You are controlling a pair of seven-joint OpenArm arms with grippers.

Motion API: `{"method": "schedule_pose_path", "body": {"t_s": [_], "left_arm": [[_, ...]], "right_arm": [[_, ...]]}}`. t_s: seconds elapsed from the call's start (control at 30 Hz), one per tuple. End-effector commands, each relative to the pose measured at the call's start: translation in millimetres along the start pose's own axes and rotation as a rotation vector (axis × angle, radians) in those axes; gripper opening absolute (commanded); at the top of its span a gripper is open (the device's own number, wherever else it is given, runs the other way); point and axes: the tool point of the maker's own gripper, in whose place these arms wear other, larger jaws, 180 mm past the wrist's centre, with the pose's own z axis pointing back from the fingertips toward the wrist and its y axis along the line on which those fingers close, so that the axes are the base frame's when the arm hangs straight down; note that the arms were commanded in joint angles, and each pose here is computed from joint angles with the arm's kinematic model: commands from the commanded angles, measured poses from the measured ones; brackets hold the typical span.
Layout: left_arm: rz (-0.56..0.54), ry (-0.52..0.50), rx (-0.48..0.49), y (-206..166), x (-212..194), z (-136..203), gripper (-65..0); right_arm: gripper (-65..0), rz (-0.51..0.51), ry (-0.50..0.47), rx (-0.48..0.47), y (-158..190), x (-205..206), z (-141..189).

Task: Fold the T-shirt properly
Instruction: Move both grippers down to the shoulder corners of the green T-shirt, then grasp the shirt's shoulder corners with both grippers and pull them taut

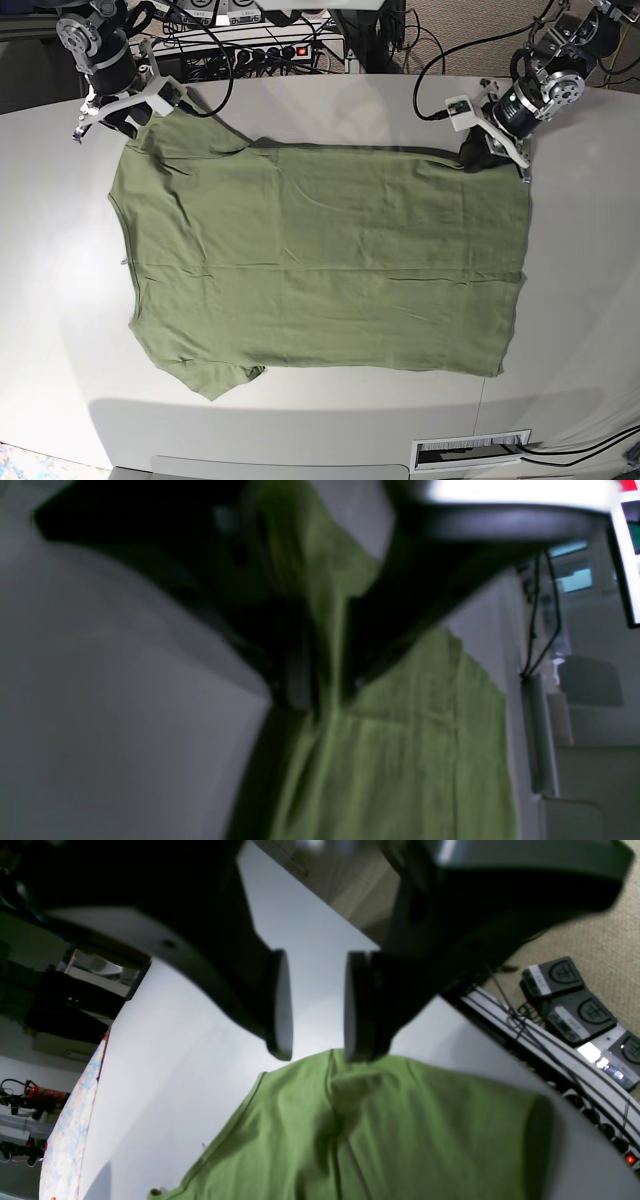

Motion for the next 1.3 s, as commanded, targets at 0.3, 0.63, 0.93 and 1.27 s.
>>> {"method": "schedule_pose_path", "body": {"t_s": [0.3, 0.63, 0.93, 1.27], "left_arm": [[-0.111, 0.140, -0.100, -18, -35, 18, -65.0], [-0.118, 0.073, -0.036, -15, 14, 39, -65.0], [-0.118, 0.066, -0.032, -13, 17, 39, -65.0], [-0.118, 0.058, -0.034, -14, 18, 39, -65.0]], "right_arm": [[-46.1, 0.032, 0.008, -0.047, -13, -1, 3], [-46.1, 0.011, -0.041, 0.053, 6, 8, 3], [-46.1, 0.012, -0.064, 0.111, 17, 10, 3], [-46.1, -0.035, 0.101, 0.198, 41, -30, -5]]}}
